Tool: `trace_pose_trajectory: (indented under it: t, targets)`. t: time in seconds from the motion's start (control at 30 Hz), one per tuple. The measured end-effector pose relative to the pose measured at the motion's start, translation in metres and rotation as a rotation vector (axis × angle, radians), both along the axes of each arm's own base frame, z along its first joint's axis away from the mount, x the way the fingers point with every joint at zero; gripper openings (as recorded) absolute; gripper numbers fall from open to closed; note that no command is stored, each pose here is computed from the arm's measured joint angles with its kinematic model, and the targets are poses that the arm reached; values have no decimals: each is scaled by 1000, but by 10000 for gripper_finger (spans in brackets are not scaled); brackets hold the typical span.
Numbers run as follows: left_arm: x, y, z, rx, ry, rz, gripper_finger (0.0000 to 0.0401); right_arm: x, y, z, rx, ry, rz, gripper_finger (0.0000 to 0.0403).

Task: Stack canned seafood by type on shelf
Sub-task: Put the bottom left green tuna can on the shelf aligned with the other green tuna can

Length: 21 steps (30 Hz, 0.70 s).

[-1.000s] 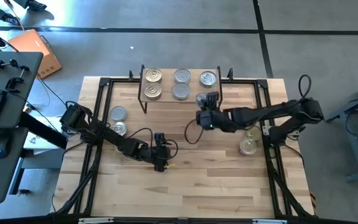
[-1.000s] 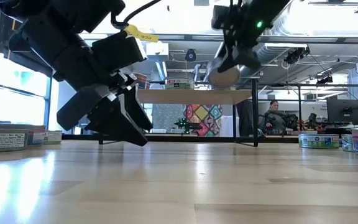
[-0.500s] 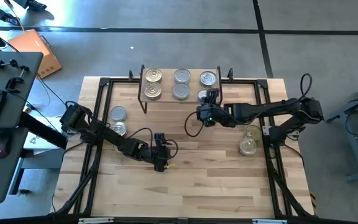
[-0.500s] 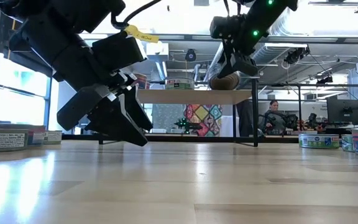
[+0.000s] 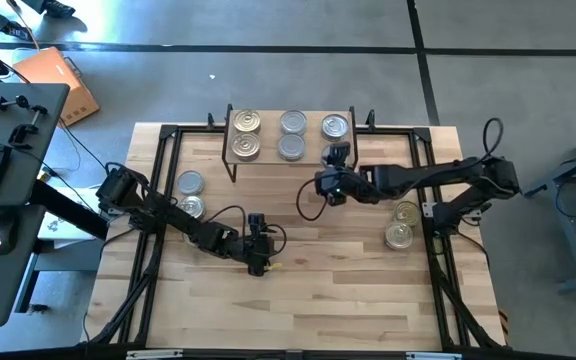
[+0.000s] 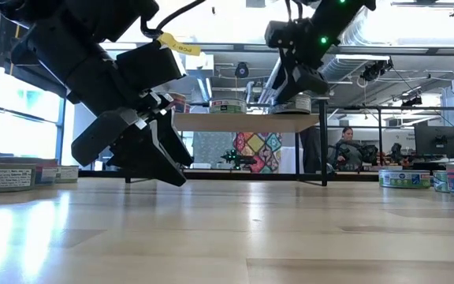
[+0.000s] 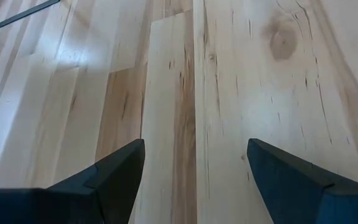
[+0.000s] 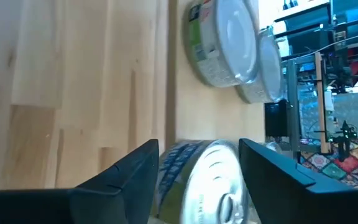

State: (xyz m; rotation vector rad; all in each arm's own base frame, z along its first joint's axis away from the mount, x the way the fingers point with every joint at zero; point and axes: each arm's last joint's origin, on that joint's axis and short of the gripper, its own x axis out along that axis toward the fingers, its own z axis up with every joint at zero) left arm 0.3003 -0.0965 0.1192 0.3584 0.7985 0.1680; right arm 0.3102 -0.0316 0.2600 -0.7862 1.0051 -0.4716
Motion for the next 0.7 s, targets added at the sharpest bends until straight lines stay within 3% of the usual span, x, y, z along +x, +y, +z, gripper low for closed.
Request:
trace_pose_trajectory:
  t: [0.27,0.47,0.57,0.7]
  targets:
    - [0,0,0,0,1,0,278,0,-2,18,43,-14,-45,187]
    - [0,0,0,0,1,0,278,-7,-7,48,392,-20,-49,133]
    - [0,0,0,0,1,0,278,-13,-12,59,502,-15,-77,89]
    - [0,0,0,0,1,0,278,-15,-14,60,664,3,-22,21]
